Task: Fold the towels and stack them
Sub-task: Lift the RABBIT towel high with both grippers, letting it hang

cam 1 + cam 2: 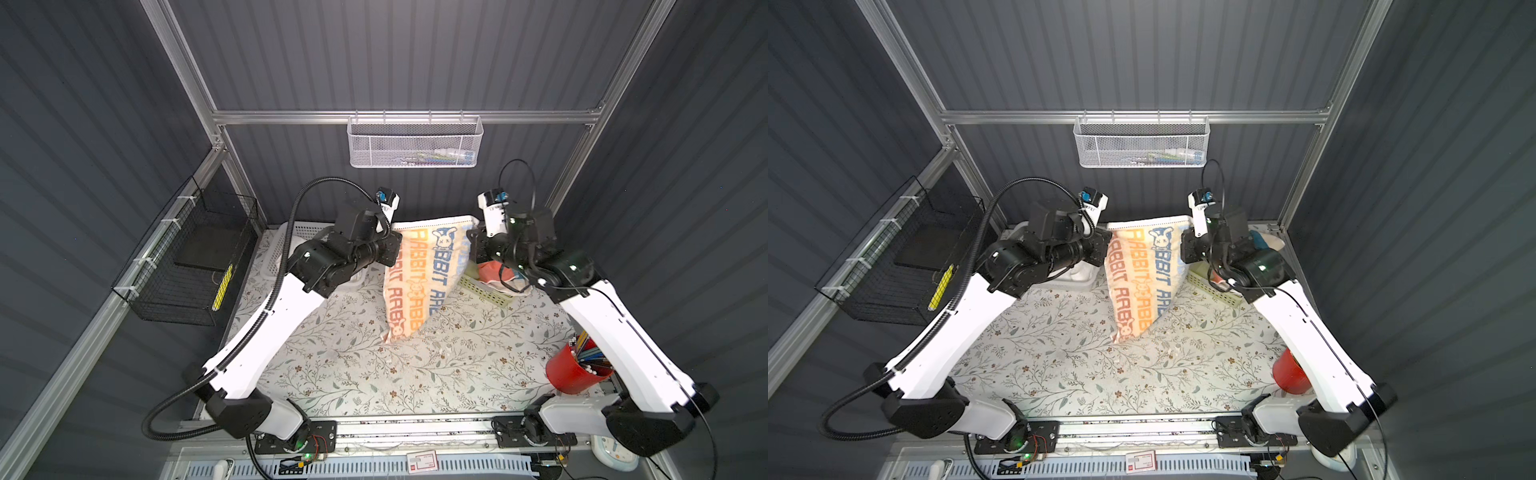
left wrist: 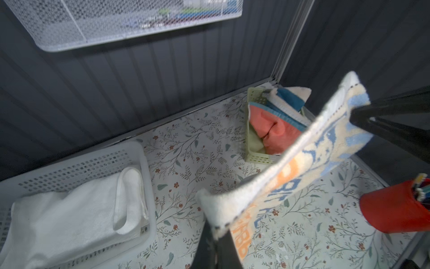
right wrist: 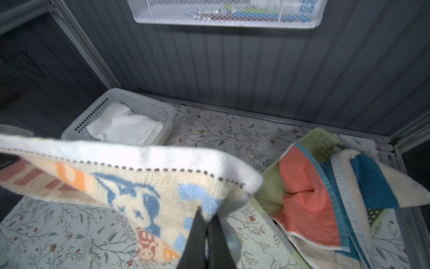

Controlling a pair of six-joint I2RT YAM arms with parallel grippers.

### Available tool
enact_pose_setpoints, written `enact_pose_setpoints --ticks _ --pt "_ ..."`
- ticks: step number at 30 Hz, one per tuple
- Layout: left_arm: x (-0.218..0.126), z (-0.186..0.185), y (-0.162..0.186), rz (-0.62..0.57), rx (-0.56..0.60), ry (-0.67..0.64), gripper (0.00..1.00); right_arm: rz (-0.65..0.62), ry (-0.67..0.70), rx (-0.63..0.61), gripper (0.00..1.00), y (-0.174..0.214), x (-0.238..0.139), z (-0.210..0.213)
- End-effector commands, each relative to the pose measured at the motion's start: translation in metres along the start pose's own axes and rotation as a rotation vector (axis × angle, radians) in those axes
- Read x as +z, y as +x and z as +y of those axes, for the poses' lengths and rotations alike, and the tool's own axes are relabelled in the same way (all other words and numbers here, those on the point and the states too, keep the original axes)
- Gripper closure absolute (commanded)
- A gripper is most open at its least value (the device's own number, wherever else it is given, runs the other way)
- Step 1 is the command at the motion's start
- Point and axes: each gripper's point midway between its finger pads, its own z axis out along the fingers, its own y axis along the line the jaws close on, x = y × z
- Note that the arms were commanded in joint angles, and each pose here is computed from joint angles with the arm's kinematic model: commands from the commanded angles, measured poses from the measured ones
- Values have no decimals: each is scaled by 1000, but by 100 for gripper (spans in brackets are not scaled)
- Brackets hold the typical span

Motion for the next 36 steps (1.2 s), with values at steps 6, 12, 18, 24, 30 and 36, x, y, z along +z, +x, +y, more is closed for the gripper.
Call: enact_pose_setpoints --ticks 6,12,18,24,30,36 --pt "-66 -9 -52 -148 -21 86 100 -128 74 -33 100 -48 -99 -13" --pt "-60 -10 -69 -111 -20 79 100 -141 124 -52 100 -63 -106 -19" --pt "-2 17 -47 35 -69 43 100 -52 151 -61 100 -54 -47 -24" --pt "81 72 -11 155 -149 10 100 149 6 19 100 -8 70 -24" --pt "165 120 18 213 -209 12 100 267 -63 60 100 30 171 -36" --pt "196 144 24 186 -197 -6 100 302 -60 48 100 30 208 -42"
